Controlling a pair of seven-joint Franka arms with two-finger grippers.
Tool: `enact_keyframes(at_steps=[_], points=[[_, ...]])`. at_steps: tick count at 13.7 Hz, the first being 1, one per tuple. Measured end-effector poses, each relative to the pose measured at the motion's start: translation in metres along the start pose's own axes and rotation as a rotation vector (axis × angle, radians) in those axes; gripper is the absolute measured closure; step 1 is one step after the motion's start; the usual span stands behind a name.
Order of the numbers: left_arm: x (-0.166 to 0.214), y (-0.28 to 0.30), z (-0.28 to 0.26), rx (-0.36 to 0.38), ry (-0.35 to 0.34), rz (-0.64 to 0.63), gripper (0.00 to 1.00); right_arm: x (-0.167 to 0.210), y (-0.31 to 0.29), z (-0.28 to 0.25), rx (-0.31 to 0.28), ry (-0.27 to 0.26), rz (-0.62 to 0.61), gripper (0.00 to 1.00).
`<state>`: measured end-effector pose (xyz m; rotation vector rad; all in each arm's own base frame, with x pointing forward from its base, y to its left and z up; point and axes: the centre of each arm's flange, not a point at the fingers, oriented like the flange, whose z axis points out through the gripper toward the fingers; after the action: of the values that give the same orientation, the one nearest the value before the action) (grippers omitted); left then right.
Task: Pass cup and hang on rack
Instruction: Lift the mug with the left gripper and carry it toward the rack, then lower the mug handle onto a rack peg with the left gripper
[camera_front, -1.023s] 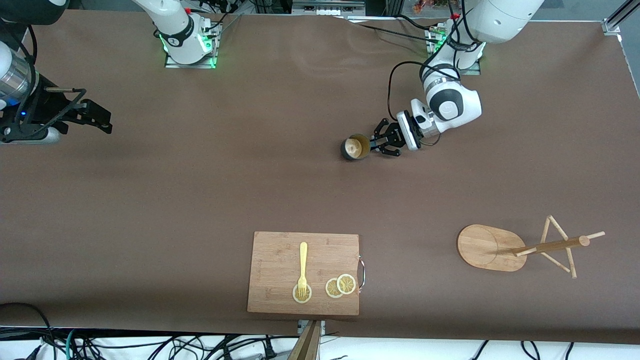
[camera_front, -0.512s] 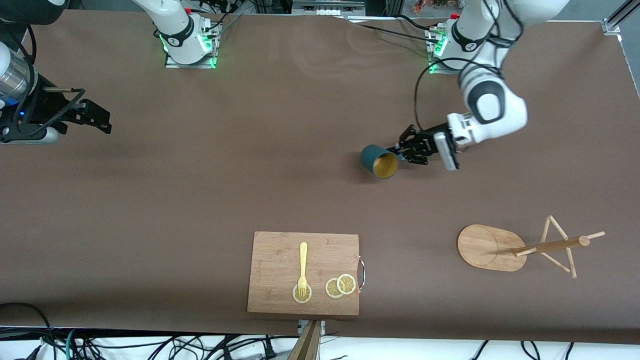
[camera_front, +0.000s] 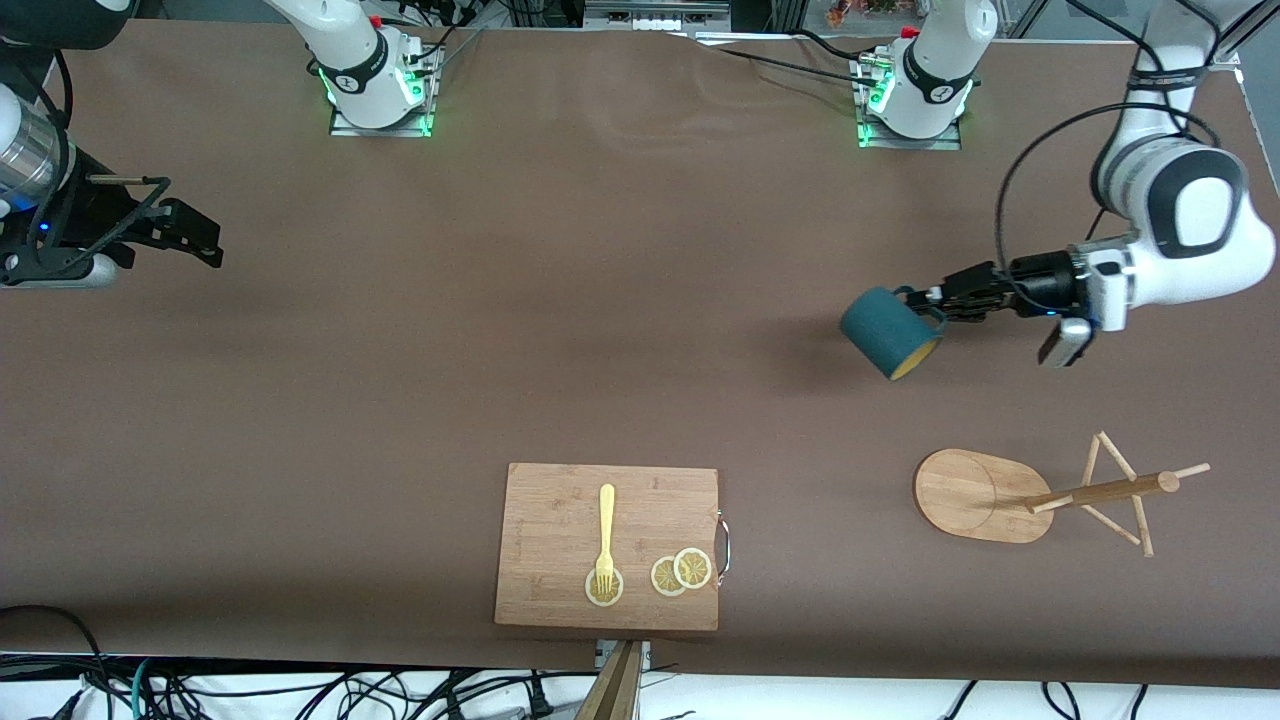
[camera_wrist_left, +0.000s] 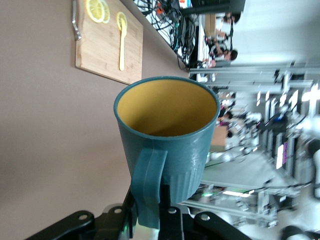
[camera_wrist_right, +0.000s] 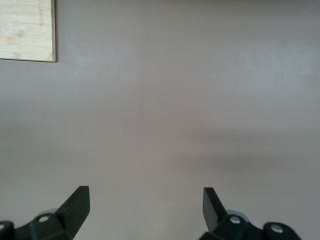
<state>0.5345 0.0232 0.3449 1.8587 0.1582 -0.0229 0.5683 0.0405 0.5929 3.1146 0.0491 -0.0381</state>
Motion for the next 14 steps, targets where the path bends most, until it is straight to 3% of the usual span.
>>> enact_keyframes(at_steps=[5,9,14], points=[[0.013,-0.028,-0.084,-0.201,0.056,-0.303,0.79,0.000,0.000,0.000,0.000,0.000,0.000,0.00],[0.038,-0.060,-0.119,-0.308,0.097,-0.343,0.79,0.000,0.000,0.000,0.000,0.000,0.000,0.00],[0.067,-0.088,-0.138,-0.362,0.112,-0.347,0.79,0.000,0.000,0.000,-0.001,0.001,0.000,0.00]])
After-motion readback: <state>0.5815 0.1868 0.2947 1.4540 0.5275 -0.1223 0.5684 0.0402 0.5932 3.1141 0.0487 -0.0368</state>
